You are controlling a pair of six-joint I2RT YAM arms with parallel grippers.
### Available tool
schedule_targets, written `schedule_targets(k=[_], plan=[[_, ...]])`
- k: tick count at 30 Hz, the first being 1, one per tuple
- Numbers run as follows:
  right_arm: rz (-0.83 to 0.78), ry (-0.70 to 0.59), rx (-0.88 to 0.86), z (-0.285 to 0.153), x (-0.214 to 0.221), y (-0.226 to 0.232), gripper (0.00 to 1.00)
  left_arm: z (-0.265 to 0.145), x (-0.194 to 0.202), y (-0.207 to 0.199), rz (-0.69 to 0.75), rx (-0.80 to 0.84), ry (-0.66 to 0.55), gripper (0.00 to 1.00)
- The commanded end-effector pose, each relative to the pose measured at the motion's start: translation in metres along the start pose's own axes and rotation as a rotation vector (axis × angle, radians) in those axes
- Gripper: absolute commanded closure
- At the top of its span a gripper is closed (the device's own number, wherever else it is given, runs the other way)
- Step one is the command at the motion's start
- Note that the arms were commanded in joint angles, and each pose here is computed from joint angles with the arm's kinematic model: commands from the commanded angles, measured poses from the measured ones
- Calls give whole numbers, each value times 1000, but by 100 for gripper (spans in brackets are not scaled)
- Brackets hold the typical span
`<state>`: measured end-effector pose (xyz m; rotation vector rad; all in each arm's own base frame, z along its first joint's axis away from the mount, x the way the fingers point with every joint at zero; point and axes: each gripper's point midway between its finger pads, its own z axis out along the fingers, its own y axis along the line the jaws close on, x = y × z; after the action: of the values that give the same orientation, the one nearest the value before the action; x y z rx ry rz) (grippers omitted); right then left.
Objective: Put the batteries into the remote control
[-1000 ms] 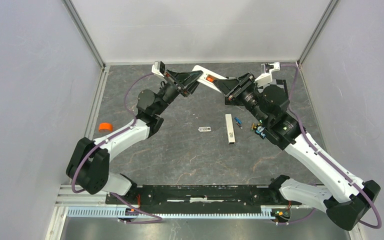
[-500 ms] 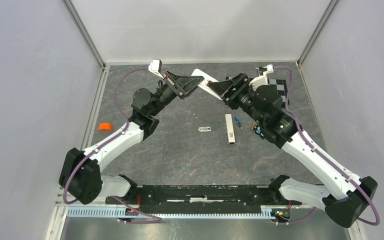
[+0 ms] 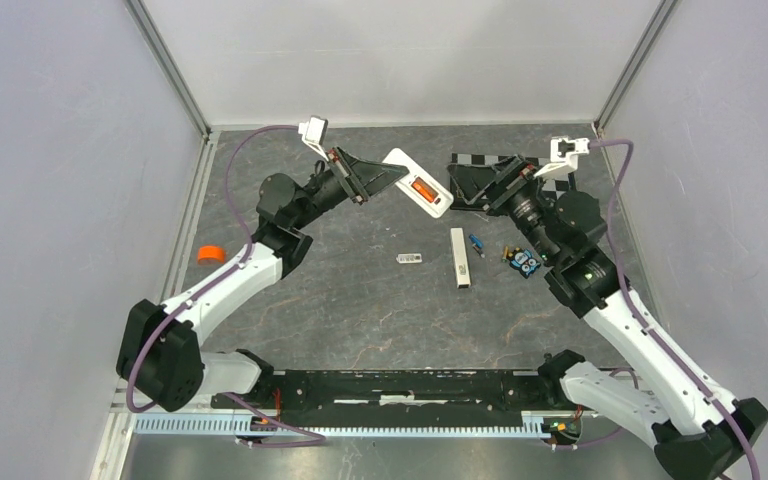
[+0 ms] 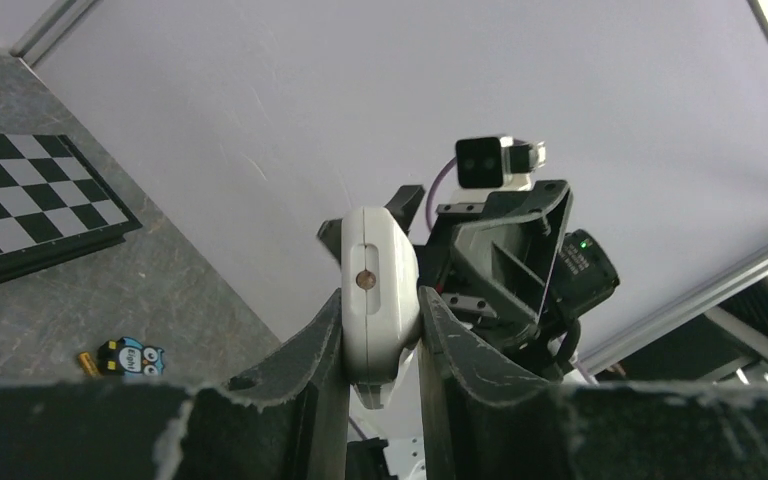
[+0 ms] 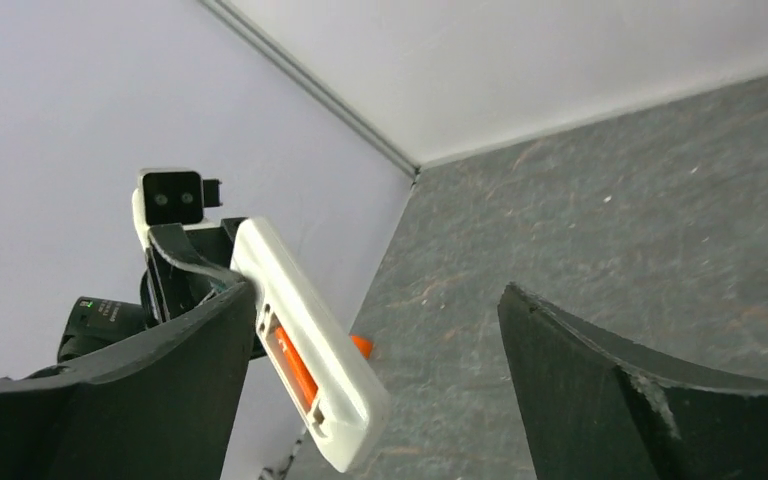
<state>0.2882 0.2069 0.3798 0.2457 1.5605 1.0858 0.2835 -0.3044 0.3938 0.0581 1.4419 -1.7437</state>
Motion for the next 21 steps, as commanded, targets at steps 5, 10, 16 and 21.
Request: schedule_targets(k=[5, 10, 16, 21], plan=[[-349, 21, 261, -11, -27, -46, 24, -13, 24, -10, 299, 111, 218, 98], [-471, 218, 501, -27, 4, -114, 44, -20, 35, 10, 402, 55, 326, 98], [-570, 536, 655, -60, 62, -193, 43, -20, 37, 24, 467, 25, 372, 98], [-607, 741, 690, -75, 109, -243, 49, -12, 36, 37, 427, 7, 356, 98]])
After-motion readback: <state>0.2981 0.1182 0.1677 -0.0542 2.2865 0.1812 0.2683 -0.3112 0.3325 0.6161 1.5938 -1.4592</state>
